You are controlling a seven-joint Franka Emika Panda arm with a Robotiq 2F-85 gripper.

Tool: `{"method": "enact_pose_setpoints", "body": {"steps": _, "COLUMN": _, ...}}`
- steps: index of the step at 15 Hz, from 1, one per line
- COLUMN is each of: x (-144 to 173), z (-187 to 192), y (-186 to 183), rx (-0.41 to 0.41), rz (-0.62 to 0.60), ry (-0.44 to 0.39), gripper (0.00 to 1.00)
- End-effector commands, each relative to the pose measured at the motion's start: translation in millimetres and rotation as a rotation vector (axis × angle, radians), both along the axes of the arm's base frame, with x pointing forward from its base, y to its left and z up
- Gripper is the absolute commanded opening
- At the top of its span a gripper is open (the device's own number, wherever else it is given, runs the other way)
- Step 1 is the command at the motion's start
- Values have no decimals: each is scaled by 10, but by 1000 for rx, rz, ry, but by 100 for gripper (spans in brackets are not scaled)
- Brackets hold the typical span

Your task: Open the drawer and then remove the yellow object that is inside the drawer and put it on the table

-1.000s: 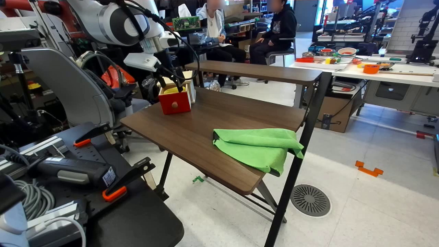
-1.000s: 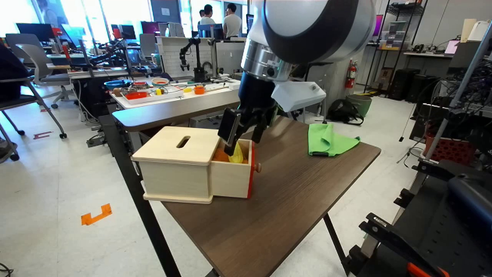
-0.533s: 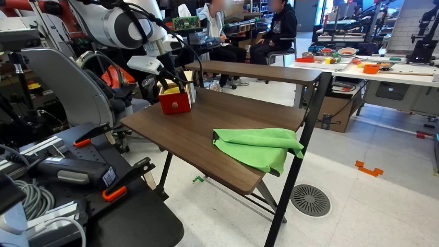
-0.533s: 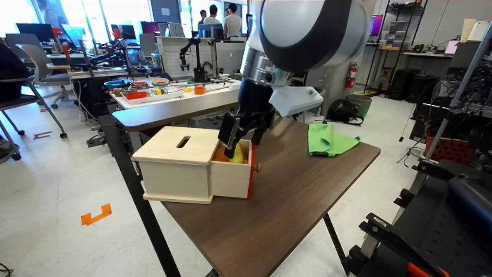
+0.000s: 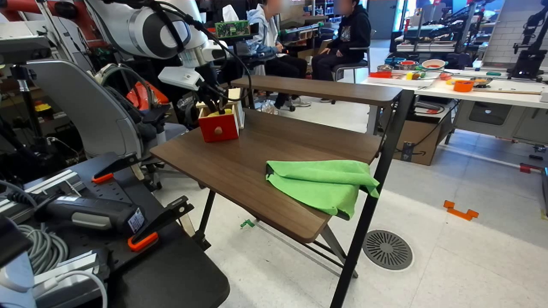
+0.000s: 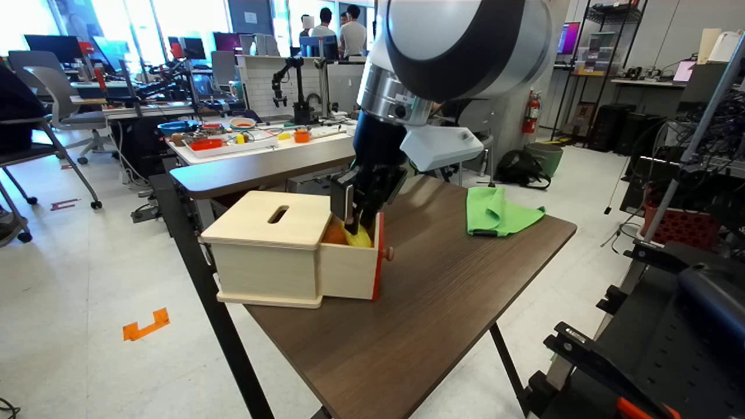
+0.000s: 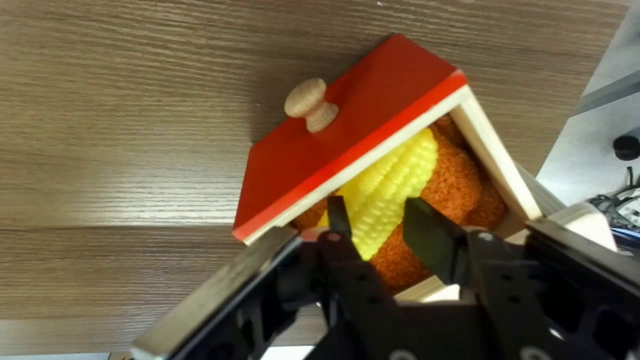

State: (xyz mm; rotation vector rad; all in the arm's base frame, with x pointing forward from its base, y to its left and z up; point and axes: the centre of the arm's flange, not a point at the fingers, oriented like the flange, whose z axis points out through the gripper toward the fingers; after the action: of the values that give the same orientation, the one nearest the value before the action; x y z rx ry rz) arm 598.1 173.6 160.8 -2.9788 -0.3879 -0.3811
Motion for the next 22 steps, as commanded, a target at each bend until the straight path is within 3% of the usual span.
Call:
{"method": "enact_pose_setpoints", "body": {"steps": 1, "x": 78, "z": -65, "y": 7, "rx": 15, "rz": 0, "ry": -15, "gripper": 6}}
{"method": "enact_pose_setpoints", "body": {"steps": 3, "x": 90, "z": -68, "y": 3, "rx": 11, "rz": 0, "ry": -10, "gripper": 0}}
{"method": "enact_pose_setpoints", "body": {"steps": 4, "x": 92, "z": -73, "y": 4, "rx": 7, "rz": 1, "ry": -8, "gripper": 32}}
{"method": "enact_pose_setpoints", "body": {"steps": 6, "x": 97, "z": -87, "y": -7, "rx": 3, "rz": 2, "ry": -2, "gripper": 33}}
{"method": "enact_pose_setpoints", "body": {"steps": 15, "x": 112, "z": -164, "y": 43, "rx": 12, "rz": 12, "ry": 9, "gripper": 98}}
{"method": "enact_pose_setpoints", "body": {"steps": 17, "x": 114, "z": -206, "y": 81, "rx": 16, "rz": 21, "ry": 13, "gripper": 100}}
{"method": "enact_pose_setpoints", "body": {"steps": 18, "x": 119, "z": -222, "y": 98, "rx": 15, "rz": 26, "ry": 11, "gripper": 70}}
{"method": "enact_pose_setpoints", "body": {"steps": 20, "x": 120, "z": -230, "y": 88, "rx": 12, "rz": 32, "ry": 8, "gripper": 71}}
{"method": "enact_pose_setpoints", "body": {"steps": 22, "x": 107, "z": -249, "y": 78, "rx": 11, "rz": 31, "ry": 10, "gripper": 56}}
